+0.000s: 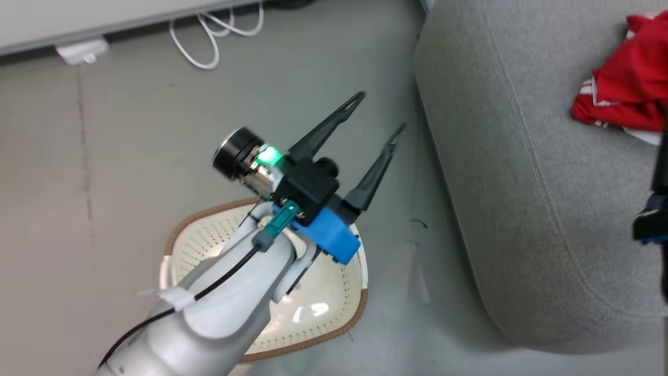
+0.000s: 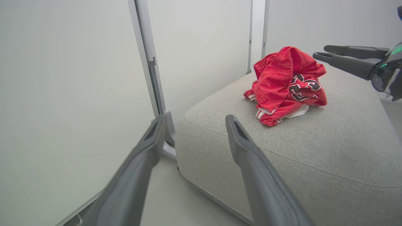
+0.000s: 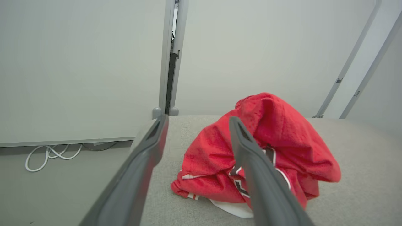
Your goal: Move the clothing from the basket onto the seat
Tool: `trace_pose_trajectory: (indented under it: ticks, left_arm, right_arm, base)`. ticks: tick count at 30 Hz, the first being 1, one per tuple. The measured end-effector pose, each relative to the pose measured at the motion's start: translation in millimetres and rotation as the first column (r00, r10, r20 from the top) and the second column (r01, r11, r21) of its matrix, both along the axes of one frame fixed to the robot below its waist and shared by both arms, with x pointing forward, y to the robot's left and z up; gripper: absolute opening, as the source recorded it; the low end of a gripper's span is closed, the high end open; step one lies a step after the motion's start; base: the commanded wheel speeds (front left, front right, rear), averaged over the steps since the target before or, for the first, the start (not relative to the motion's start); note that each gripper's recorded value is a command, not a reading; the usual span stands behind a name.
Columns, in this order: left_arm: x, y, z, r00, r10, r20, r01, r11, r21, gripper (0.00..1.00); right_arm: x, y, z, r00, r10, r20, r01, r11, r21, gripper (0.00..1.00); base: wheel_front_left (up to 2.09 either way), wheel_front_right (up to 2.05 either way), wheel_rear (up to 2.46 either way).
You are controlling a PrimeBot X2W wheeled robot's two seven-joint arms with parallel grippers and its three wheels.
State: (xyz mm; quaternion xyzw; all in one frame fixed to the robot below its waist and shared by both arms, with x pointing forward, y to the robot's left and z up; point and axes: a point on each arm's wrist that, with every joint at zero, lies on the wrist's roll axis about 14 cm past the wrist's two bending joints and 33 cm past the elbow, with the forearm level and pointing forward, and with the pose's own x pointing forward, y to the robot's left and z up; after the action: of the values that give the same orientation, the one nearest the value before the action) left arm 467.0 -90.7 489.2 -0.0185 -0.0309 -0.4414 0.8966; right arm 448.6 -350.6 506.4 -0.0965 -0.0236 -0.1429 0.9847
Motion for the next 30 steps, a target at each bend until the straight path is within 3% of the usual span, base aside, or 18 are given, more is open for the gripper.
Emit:
trace_pose_trajectory:
  ticks: [11, 22, 30]
  left_arm:
    - [-4, 86, 29, 0.961, 0.276, 0.028, -0.276, 0.961, -0.024, 1.00]
    - [-24, 172, 48, 0.845, 0.533, 0.047, -0.530, 0.846, -0.063, 1.00]
    - [-46, 215, 39, 0.766, 0.643, 0.011, -0.641, 0.765, -0.065, 1.00]
  right_arm:
    - [2, 94, 17, 0.973, 0.210, 0.093, -0.218, 0.972, 0.088, 1.00]
    - [-14, 145, 20, 0.943, 0.308, 0.123, -0.325, 0.934, 0.150, 1.00]
    - [-30, 162, 19, 0.934, 0.336, 0.122, -0.353, 0.920, 0.169, 1.00]
  base:
    - [0.00, 0.00, 0.00]
    - [0.00, 0.00, 0.00]
    - [0.00, 0.00, 0.00]
